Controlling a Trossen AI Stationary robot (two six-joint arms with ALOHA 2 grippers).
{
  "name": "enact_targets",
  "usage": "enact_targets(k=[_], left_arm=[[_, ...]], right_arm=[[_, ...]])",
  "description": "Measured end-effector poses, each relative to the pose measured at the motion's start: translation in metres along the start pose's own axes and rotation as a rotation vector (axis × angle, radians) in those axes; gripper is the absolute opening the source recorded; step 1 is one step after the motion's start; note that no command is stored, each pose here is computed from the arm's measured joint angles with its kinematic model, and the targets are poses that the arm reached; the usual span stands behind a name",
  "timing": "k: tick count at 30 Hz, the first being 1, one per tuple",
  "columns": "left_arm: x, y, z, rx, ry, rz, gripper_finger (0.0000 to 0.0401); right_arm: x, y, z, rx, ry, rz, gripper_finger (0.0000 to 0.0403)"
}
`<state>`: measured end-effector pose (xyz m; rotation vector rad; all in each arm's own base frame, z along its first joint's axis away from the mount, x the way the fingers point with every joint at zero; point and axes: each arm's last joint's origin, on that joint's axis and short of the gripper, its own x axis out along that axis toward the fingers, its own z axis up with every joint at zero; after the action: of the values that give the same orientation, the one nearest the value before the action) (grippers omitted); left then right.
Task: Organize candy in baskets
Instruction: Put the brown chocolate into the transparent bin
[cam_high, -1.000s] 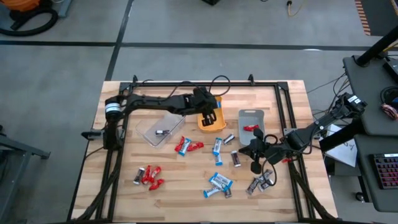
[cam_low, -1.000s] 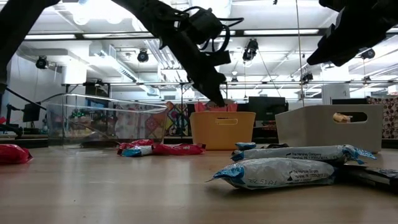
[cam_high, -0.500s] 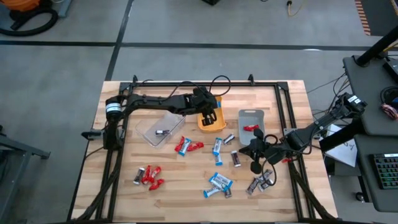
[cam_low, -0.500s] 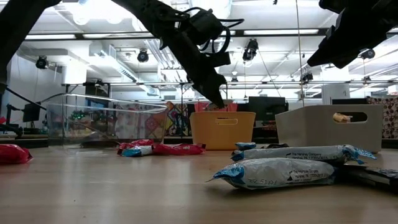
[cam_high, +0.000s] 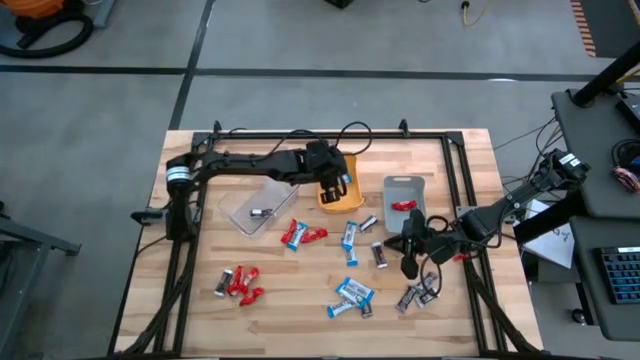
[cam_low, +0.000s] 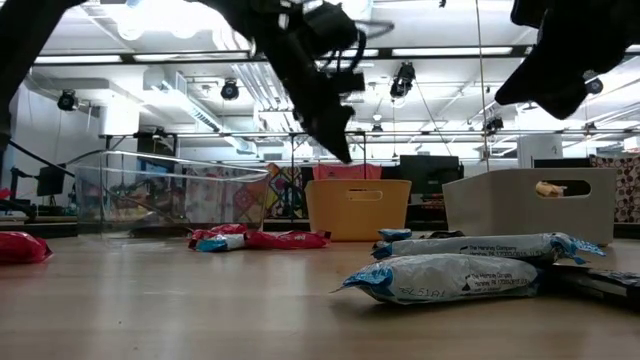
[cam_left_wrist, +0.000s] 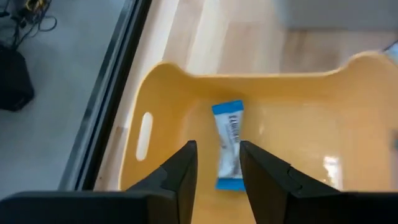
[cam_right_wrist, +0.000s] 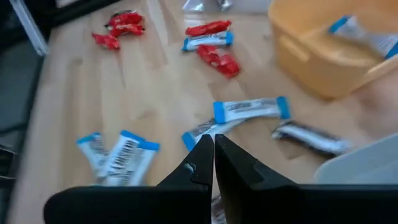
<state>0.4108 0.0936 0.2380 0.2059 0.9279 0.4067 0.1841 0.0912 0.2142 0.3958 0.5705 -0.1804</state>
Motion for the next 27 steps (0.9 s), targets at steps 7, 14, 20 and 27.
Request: enact_targets(k=[7,14,20,27], left_arm=[[-0.049,-0.035,0.010,0.018,-0.120,-0.067,0.0076],[-0.102,-0.077,-0.006,0.056,-0.299,-0.163,0.0070],[-0.137,-0.106,-0.040,-0.014,-0.453,-0.277,0.0070],[-0.170,-0.124,-0.063,-0.047,-0.586,-0.341,0.0070]], right_arm=[[-0.001,0.011,0.005,0.146,0.043,0.191,0.0009],[-0.001,0.015,0.003,0.244,0.154,0.294,0.0009],[0.003,0.016,-0.009,0.217,0.370,0.373,0.0009],[0.007,0.016,-0.019,0.178,0.684,0.170,0.0009]])
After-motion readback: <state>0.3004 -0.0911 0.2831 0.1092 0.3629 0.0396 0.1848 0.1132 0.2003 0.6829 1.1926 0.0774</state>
